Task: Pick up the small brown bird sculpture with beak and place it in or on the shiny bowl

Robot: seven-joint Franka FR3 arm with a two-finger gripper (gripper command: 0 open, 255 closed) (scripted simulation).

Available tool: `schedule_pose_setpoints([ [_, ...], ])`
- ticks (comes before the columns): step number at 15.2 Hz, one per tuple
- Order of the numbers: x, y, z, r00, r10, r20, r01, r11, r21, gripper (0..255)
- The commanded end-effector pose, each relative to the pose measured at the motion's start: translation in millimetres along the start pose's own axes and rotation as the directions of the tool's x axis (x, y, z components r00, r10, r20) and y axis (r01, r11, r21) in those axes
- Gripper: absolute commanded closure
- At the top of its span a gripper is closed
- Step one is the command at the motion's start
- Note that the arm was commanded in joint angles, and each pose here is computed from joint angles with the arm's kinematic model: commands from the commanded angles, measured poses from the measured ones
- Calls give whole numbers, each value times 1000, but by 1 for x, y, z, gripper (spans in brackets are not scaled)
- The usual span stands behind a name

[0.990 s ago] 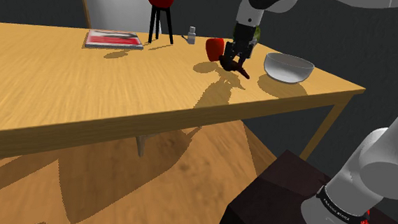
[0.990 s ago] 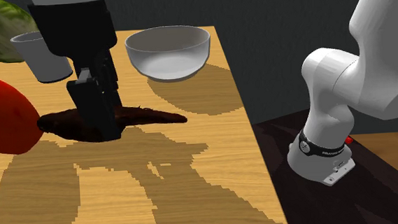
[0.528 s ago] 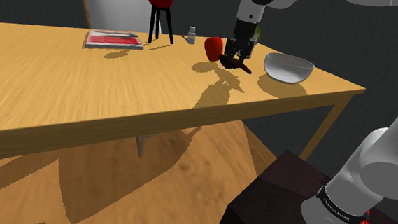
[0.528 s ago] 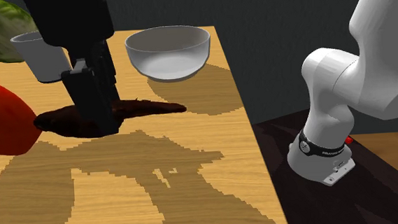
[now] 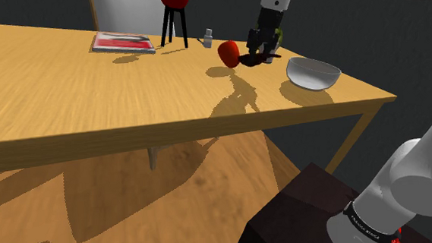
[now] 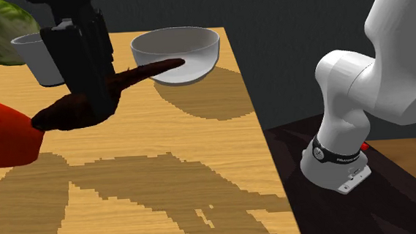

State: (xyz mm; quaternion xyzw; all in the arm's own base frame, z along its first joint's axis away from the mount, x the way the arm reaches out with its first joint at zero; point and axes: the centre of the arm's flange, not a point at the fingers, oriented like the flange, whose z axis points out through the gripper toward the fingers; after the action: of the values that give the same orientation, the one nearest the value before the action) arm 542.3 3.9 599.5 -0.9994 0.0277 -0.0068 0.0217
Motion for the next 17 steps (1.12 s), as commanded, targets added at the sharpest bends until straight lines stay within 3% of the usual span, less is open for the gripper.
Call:
schedule_pose_setpoints([
  [1, 1, -1, -11, 1000, 0, 0, 0, 1000, 0, 255],
  [17, 2, -5, -96, 1000, 0, 0, 0, 1000, 0, 255],
])
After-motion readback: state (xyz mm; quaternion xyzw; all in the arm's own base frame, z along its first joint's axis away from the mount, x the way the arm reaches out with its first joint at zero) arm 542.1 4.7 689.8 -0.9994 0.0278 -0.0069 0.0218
